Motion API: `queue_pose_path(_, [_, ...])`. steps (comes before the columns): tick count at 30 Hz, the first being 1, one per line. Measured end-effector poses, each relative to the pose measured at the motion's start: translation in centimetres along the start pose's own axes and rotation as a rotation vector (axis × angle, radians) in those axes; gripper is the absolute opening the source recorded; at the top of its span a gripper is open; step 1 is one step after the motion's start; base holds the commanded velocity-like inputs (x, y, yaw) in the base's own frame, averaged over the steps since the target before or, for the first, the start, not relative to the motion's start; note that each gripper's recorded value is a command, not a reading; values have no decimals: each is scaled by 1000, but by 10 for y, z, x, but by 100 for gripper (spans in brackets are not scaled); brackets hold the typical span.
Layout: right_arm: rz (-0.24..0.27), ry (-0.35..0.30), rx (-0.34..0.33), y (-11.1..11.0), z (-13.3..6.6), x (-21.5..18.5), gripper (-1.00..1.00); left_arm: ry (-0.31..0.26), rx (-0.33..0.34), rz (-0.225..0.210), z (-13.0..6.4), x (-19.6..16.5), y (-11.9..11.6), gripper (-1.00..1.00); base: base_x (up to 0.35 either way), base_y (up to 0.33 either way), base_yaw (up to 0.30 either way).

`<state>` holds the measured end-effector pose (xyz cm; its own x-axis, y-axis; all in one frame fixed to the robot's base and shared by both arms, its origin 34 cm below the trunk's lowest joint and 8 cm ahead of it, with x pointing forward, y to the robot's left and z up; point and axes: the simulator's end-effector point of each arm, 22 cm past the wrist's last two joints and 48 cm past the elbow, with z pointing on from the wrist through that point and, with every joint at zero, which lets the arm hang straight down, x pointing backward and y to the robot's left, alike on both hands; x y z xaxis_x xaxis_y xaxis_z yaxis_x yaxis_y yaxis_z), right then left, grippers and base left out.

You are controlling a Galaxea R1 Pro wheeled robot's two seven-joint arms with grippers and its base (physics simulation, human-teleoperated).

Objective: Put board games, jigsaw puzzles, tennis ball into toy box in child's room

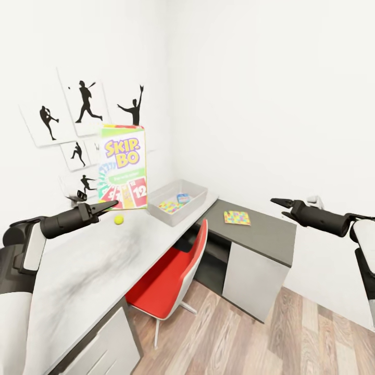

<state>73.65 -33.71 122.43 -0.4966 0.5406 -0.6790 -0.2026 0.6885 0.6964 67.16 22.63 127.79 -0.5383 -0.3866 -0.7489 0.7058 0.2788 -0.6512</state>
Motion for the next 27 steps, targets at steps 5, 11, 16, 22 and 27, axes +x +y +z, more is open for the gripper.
queue_pose_path(5, [14, 17, -44, 19, 14, 21, 100, -3, -4, -19, 0, 2, 4, -100, 321, -9, 0])
queue_pose_path(11, [19, 23, -52, 23, 14, 29, 100, -7, -3, -15, 1, 0, 1, -100, 170, -57, 0])
queue_pose_path(16, [16, 20, -58, 28, 12, 29, 100, -10, 0, -7, 0, -3, -3, -100, 22, -8, 0])
queue_pose_path(22, [17, 19, -77, 38, 12, 31, 100, -14, 6, 1, -1, -6, -10, -100, 133, -1, 0])
queue_pose_path(27, [25, 20, -97, 48, 16, 35, 100, -16, 9, 8, -1, -8, -14, -100, 264, -8, 0])
